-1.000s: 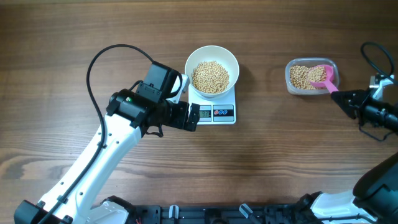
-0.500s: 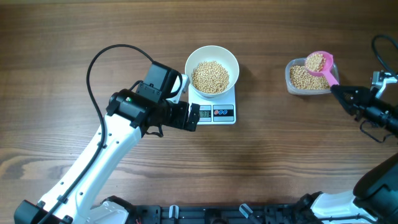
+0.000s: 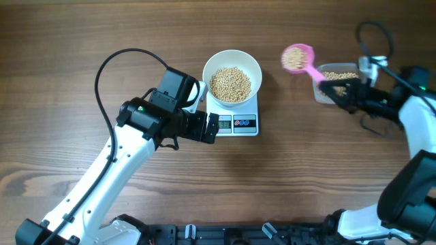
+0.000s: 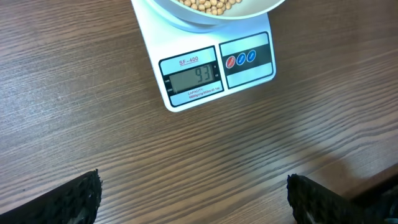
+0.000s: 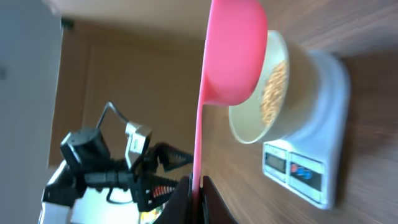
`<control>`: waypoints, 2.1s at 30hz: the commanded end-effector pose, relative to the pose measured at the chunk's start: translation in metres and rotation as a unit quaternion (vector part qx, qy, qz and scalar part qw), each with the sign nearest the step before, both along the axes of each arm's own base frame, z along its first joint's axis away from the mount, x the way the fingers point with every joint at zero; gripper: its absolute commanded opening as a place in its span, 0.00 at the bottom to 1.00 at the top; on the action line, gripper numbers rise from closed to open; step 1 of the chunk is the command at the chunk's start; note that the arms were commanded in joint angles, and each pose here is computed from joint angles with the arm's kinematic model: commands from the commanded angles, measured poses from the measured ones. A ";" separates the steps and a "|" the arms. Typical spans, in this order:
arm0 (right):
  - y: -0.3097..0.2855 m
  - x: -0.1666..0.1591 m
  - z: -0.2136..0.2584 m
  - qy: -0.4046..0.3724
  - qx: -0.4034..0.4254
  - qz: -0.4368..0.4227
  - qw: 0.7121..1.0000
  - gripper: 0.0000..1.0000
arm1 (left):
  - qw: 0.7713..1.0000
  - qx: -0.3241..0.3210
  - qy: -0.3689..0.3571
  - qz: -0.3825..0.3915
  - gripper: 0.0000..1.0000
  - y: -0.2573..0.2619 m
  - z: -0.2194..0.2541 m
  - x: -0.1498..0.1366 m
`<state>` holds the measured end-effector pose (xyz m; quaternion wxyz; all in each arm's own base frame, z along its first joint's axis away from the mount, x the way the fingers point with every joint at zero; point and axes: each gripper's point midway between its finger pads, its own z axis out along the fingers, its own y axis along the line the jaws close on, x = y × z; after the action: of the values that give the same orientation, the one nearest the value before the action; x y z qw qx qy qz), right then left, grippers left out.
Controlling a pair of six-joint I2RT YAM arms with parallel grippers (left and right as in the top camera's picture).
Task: Scoop item into bowl and weigh 150g on scale
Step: 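Carry the filled scoop left over the white bowl, then tip the scoop to pour soybeans into the bowl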
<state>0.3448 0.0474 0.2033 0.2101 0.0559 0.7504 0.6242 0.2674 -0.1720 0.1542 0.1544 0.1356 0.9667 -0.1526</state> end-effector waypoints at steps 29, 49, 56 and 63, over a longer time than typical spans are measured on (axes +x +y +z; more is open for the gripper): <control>0.124 0.035 0.014 -0.278 -0.413 0.051 0.866 0.04 | 1.000 -0.004 0.005 -0.003 1.00 -0.003 -0.002 -0.001; 0.123 0.030 -0.012 -0.294 -0.546 0.075 0.781 0.04 | 1.000 -0.004 0.005 -0.003 1.00 -0.003 -0.002 -0.001; 0.119 0.034 -0.011 -0.305 -0.564 0.072 0.764 0.04 | 1.000 -0.004 0.005 -0.003 1.00 -0.003 -0.002 -0.001; 0.131 0.029 -0.012 -0.347 -0.602 0.103 0.712 0.05 | 1.000 -0.004 0.005 -0.003 1.00 -0.003 -0.002 -0.001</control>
<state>0.3692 0.1791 0.1774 0.3591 -0.3556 0.8594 0.0772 0.2676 -0.1721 0.1539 0.1541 0.1356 0.9668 -0.1525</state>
